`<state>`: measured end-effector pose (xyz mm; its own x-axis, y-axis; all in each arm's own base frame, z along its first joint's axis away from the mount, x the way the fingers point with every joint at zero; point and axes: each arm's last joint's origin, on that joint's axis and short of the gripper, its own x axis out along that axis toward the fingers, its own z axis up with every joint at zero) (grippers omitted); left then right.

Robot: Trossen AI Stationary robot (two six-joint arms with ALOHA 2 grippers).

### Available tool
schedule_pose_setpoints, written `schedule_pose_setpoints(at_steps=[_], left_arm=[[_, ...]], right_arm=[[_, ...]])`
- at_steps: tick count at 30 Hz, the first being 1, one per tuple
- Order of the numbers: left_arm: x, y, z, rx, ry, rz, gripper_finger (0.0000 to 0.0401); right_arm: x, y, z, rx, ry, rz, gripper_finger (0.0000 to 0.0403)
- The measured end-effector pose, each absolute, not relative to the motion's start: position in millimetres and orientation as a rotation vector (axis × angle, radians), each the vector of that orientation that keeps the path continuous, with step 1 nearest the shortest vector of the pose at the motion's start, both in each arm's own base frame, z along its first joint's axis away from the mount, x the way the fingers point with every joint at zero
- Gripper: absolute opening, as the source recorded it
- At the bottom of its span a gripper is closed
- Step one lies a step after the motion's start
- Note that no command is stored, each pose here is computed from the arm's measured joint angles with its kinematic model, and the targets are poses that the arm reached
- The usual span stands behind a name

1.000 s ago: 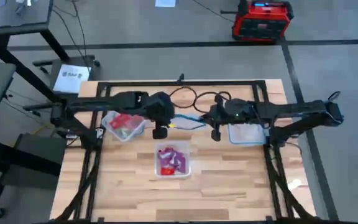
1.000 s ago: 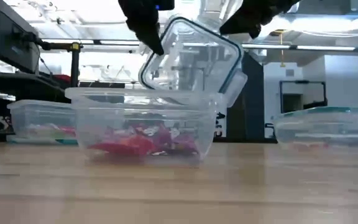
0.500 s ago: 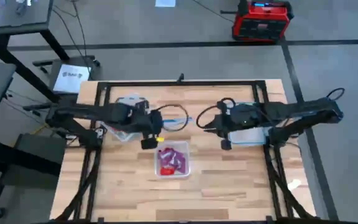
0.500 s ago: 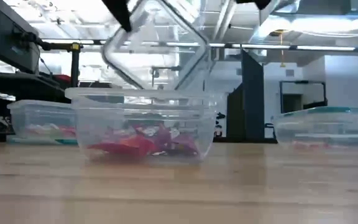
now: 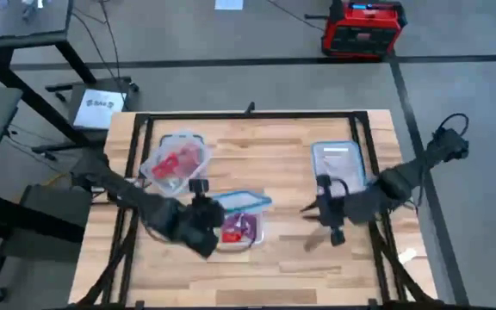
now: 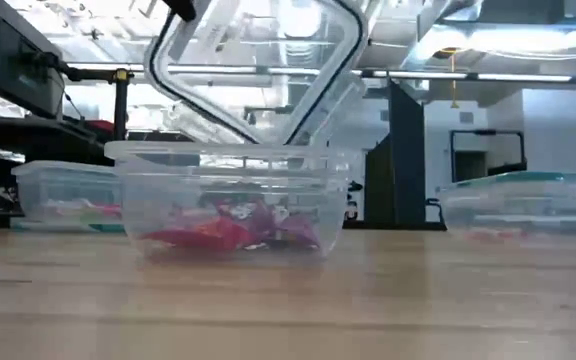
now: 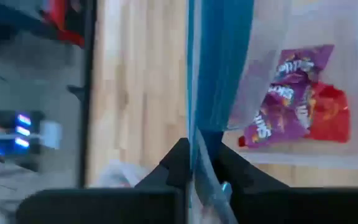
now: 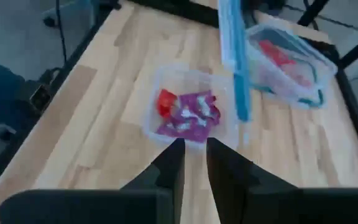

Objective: Sort candy

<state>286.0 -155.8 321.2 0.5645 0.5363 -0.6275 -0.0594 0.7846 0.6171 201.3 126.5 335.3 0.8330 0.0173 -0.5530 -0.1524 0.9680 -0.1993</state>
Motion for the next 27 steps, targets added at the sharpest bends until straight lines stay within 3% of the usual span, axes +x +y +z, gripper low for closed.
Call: schedule_pose_setpoints(at_steps=[4, 9, 17, 27], left_arm=[[286.4, -175.0, 311.7, 0.661, 0.849, 0.408, 0.0016], [280.4, -197.0, 312.3, 0.606, 0.745, 0.400, 0.0016], [271.8, -215.7, 317.5, 0.526, 0.666, 0.354, 0.0016], [270.4, -213.7, 326.8, 0.468, 0.635, 0.340, 0.0016]], right_arm=[[202.0, 132.7, 312.8, -0.170, 0.571, 0.014, 0.0054], [205.5, 137.9, 270.2, -0.127, 0.439, -0.075, 0.0054], [198.8, 136.4, 219.1, 0.042, 0.207, -0.016, 0.0054], [209.1, 124.9, 219.6, -0.156, 0.168, -0.025, 0.0067]])
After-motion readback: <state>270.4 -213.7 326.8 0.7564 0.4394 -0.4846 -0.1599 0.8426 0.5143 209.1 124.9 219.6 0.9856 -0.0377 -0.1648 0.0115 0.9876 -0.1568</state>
